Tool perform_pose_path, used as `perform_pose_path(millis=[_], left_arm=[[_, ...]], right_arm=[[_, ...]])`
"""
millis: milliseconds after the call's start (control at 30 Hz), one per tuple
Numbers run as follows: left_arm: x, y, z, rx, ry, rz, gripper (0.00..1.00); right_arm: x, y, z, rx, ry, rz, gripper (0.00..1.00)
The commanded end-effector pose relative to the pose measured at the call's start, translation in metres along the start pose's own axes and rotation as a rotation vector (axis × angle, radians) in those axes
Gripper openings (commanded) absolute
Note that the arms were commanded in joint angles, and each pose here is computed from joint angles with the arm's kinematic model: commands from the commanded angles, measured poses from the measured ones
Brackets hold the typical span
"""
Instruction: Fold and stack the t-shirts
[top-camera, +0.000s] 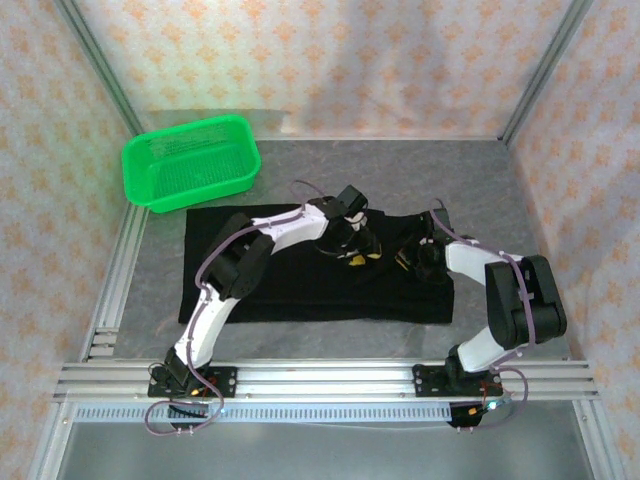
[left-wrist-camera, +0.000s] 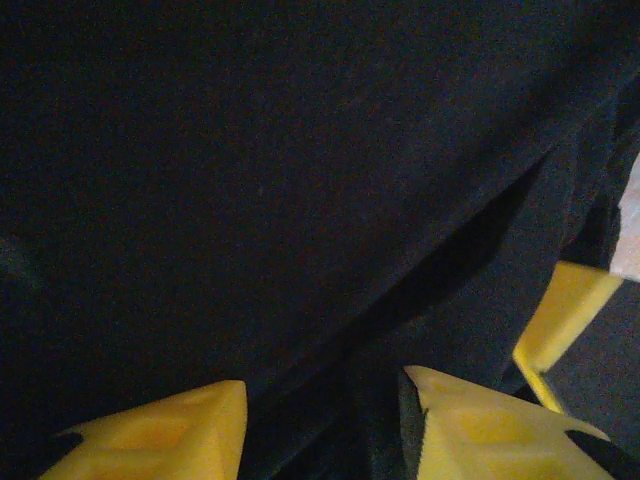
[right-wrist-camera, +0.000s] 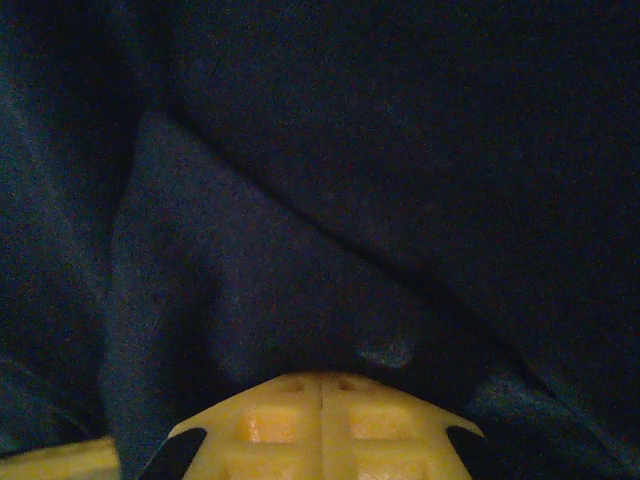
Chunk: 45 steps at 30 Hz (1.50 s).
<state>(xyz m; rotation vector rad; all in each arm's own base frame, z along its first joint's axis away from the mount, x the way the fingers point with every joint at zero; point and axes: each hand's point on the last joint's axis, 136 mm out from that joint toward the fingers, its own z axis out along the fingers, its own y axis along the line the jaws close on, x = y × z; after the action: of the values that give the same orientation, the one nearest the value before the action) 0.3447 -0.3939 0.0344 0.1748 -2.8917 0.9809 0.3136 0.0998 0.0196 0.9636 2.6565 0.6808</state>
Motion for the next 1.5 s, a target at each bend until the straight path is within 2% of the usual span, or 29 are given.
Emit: perform_pose_path(millis=[0, 233, 400, 700, 1000, 1233, 1467], left_arm=[[0.016, 0.000, -0.007, -0.001, 0.018, -0.041, 0.49], [0.014, -0.013, -0.008, 0.039, 0.009, -0.050, 0.52], [0.015, -0.013, -0.025, -0.010, -0.021, -0.008, 0.53], [0.019, -0.043, -0.044, 0.083, -0.037, -0.006, 0.56], [0.018, -0.024, -0.020, 0.023, -0.002, -0.012, 0.56], [0.007, -0.042, -0.006, 0.073, -0.020, -0.007, 0.56], [0.004, -0.044, 0.005, 0.096, -0.026, -0.028, 0.54]], right_arm=[[0.011, -0.037, 0.010, 0.115, 0.030, 0.023, 0.01], [0.013, -0.041, 0.012, 0.121, 0.037, 0.023, 0.01], [0.014, -0.041, 0.011, 0.120, 0.037, 0.024, 0.01], [0.016, -0.046, 0.012, 0.129, 0.044, 0.022, 0.01], [0.016, -0.048, 0.013, 0.134, 0.049, 0.024, 0.01], [0.017, -0.050, 0.014, 0.137, 0.054, 0.024, 0.01], [0.018, -0.050, 0.016, 0.136, 0.058, 0.023, 0.01]])
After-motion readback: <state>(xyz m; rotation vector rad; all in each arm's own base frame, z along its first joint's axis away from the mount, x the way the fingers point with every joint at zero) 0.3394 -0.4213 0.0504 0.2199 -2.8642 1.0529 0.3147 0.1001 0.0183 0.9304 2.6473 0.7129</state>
